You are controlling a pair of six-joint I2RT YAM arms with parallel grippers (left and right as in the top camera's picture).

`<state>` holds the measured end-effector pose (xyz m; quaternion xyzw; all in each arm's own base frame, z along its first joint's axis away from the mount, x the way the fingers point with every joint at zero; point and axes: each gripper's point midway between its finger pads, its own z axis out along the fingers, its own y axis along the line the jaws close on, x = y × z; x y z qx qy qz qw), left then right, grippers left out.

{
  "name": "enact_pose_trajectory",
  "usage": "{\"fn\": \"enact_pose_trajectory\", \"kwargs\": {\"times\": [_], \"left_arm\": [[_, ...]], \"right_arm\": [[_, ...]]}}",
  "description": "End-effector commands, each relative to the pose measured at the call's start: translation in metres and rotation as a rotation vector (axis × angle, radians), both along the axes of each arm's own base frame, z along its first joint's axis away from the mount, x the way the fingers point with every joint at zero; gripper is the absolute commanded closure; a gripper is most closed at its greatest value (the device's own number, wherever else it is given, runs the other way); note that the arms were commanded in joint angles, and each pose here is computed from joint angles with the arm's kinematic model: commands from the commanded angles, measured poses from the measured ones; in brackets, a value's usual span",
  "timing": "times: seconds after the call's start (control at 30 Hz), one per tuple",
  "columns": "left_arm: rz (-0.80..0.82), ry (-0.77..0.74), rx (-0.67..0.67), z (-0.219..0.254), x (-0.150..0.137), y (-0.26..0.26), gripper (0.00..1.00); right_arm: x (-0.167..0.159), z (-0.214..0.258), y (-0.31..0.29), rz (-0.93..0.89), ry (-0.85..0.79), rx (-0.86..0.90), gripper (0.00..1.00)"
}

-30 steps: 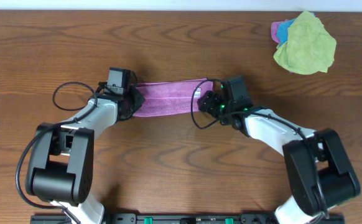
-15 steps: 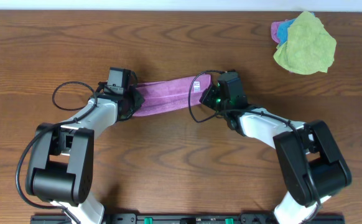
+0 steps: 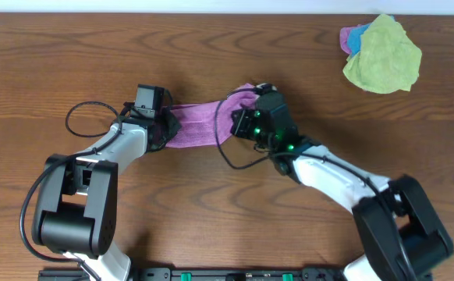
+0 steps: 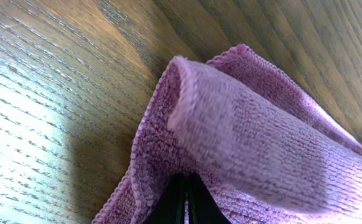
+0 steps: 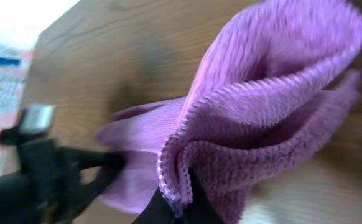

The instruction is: Fold the cloth

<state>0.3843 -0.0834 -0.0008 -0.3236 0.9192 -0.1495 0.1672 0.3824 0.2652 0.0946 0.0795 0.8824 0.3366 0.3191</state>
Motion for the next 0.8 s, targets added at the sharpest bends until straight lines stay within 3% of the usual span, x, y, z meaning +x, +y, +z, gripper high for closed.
{"fn": "enact_pose_trajectory", "kwargs": {"times": [0.0, 0.43, 0.77], "left_arm": [[-0.010, 0.024, 0.038, -0.007, -0.004, 0.005, 0.94], [-0.013, 0.028, 0.031, -0.007, -0.005, 0.004, 0.94], [-0.017, 0.040, 0.027, -0.008, -0.008, 0.003, 0.94]], "right_arm": [[-0.006, 0.010, 0.012, 0.046, -0.035, -0.001, 0.99], [-0.020, 0.033, 0.054, 0.151, -0.148, 0.029, 0.99], [-0.005, 0.025, 0.091, 0.261, -0.127, -0.024, 0.99]]}}
